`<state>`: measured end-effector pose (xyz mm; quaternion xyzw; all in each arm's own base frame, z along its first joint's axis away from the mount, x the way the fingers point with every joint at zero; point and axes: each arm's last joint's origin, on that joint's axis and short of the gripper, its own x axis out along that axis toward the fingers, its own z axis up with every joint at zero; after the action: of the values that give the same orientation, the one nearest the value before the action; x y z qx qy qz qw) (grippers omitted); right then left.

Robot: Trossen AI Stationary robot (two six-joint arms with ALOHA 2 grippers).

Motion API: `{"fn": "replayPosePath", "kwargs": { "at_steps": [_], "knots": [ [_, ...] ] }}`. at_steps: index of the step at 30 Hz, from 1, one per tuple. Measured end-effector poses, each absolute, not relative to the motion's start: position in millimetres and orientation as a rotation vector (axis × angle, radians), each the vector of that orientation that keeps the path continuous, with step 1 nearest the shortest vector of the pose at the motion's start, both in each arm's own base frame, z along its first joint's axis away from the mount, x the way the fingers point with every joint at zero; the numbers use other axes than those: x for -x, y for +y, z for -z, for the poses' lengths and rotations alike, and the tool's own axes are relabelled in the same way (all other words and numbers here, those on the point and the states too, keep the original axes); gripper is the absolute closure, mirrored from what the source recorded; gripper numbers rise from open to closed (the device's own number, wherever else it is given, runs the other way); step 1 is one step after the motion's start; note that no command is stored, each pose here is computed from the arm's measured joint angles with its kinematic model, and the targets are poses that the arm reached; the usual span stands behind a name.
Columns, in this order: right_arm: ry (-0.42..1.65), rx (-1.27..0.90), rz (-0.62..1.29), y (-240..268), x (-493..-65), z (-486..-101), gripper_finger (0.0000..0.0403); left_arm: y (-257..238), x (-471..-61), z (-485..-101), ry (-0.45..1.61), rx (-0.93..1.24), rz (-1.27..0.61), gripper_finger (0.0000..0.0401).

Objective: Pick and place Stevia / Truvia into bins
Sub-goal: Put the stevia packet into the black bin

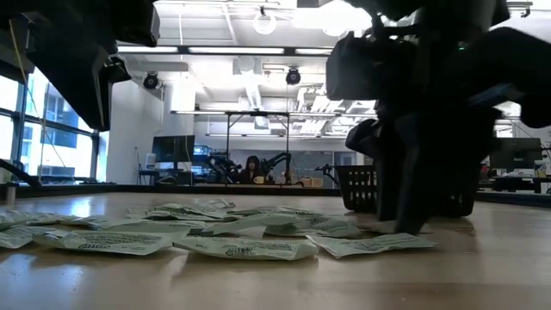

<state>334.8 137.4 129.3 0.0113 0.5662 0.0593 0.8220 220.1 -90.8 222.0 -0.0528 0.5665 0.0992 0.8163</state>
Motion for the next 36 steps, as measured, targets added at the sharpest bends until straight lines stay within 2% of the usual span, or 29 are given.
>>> {"fn": "replayPosePath", "kwargs": {
  "at_steps": [7,10,16,19,23,26,30,36],
  "knots": [
    [1.251,-0.169,-0.116,126,-334,-136,0.039,-90,-220,-222,1.192,0.096,-0.238,0.0284],
    [1.229,-0.242,-0.055,122,-327,-156,0.0388,-90,-220,-222,1.191,0.102,-0.242,0.0286],
    [0.997,-0.342,0.069,108,-304,-233,0.0397,-90,-221,-222,1.184,0.12,-0.257,0.0284],
    [0.926,-0.354,0.28,88,-278,-264,0.0393,-90,-221,-222,1.175,0.134,-0.268,0.0284],
    [1.072,-0.305,0.509,59,-250,-267,0.0394,-90,-221,-222,1.171,0.134,-0.274,0.0284],
    [1.147,-0.277,0.482,47,-256,-259,0.0393,-91,-223,-216,1.178,0.115,-0.255,0.0284],
    [1.22,-0.228,0.42,40,-278,-236,0.0371,-93,-221,-196,1.204,0.17,-0.178,0.0284],
    [1.306,-0.159,0.49,32,-288,-212,0.0289,-93,-215,-170,1.221,0.244,-0.078,0.0284]
  ]
}}
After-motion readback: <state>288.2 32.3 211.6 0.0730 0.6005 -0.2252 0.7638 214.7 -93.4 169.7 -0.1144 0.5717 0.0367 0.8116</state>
